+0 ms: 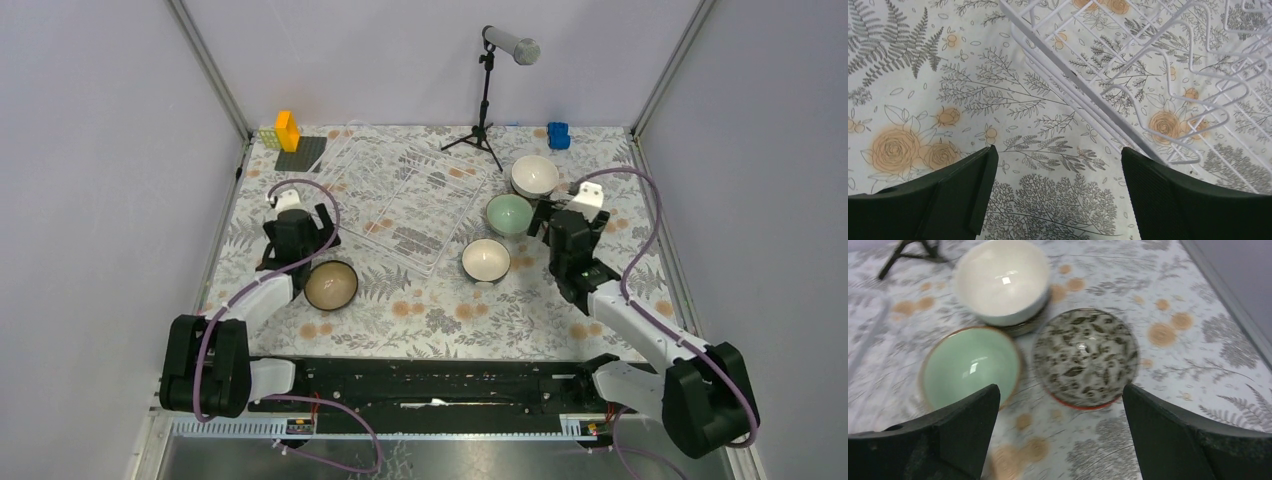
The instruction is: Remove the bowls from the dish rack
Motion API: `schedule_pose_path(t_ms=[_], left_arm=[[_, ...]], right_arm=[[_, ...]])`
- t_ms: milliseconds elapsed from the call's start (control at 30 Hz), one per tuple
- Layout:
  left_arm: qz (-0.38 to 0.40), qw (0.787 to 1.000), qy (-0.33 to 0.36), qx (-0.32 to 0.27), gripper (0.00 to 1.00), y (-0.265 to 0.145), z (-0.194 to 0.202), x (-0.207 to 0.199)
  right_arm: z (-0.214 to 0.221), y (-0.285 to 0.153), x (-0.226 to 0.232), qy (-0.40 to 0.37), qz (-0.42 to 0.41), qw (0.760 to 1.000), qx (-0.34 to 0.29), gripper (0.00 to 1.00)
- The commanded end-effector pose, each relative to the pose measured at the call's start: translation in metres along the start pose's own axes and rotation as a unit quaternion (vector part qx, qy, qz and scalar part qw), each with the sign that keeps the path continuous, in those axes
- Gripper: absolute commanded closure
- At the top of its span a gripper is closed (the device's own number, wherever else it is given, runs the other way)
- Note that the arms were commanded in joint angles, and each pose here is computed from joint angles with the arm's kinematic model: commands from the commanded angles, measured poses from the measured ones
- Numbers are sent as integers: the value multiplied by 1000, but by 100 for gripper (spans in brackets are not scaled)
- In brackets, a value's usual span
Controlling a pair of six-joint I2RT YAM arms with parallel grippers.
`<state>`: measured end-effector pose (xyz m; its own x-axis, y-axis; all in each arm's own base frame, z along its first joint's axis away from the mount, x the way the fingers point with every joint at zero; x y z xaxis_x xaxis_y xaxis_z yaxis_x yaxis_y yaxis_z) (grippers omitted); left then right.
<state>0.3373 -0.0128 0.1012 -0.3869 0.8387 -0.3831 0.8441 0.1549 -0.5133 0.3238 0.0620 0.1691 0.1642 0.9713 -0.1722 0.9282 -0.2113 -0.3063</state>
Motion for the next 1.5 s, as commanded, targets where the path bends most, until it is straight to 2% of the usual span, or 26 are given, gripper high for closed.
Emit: schedule_pose_path(t_ms=[0, 100, 200, 300, 467, 567, 667, 700, 767, 867, 933, 967, 1033, 1467], left_arm=[[42, 993, 51, -100, 1, 3, -28, -6], [63, 984, 79, -145, 1, 2, -26, -1], [93, 979, 81, -162, 1, 2, -20, -3], [99, 978, 68, -168, 1, 9, -20, -5], [89, 981, 75, -158, 9, 20, -21, -4], [94, 977, 78, -172, 9, 18, -25, -3], [137, 968, 99, -187, 10, 17, -21, -9], [144, 968, 106, -178, 13, 20, -17, -9], [143, 970, 112, -162, 13, 26, -12, -10], [132, 971, 103, -171, 7, 25, -13, -6], [146, 968, 110, -170, 6, 23, -8, -7], [158, 965, 117, -172, 4, 22, -6, -9], [161, 964, 118, -176, 1, 20, -6, -9], [161, 964, 118, -176, 1, 20, -6, -9]], right_arm=[[-5, 19, -34, 62, 35, 996, -57, 0], [6, 20, -32, 3, 11, 995, -99, 0], [30, 29, -40, -12, 42, 997, -70, 0], [42, 32, -51, -2, 72, 994, -81, 0], [54, 47, -53, -62, 70, 994, -63, 0], [60, 50, -63, -52, 99, 990, -80, 0], [80, 56, -80, -6, 137, 988, -71, 1], [74, 57, -80, -6, 132, 987, -86, 1], [82, 64, -71, -16, 97, 994, -52, 0], [86, 69, -67, -14, 71, 996, -51, 0], [85, 70, -64, -16, 35, 996, -78, 0], [89, 70, -61, -18, 26, 997, -66, 0], [90, 71, -60, -19, 22, 998, -57, 0], [87, 71, -60, -20, 24, 997, -70, 0]])
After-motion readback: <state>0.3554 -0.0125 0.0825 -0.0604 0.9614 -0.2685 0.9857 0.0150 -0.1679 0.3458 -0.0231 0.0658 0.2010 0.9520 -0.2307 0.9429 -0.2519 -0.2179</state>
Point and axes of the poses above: each gripper's point midway between its finger pads, its own y axis out along the fingers, its own x axis along the line the jaws close on, z = x × y, the point moved 2 cm from there along -y, back along the fingers, and after that the axes turned 14 degrees about -y, right-handed, at the moved point
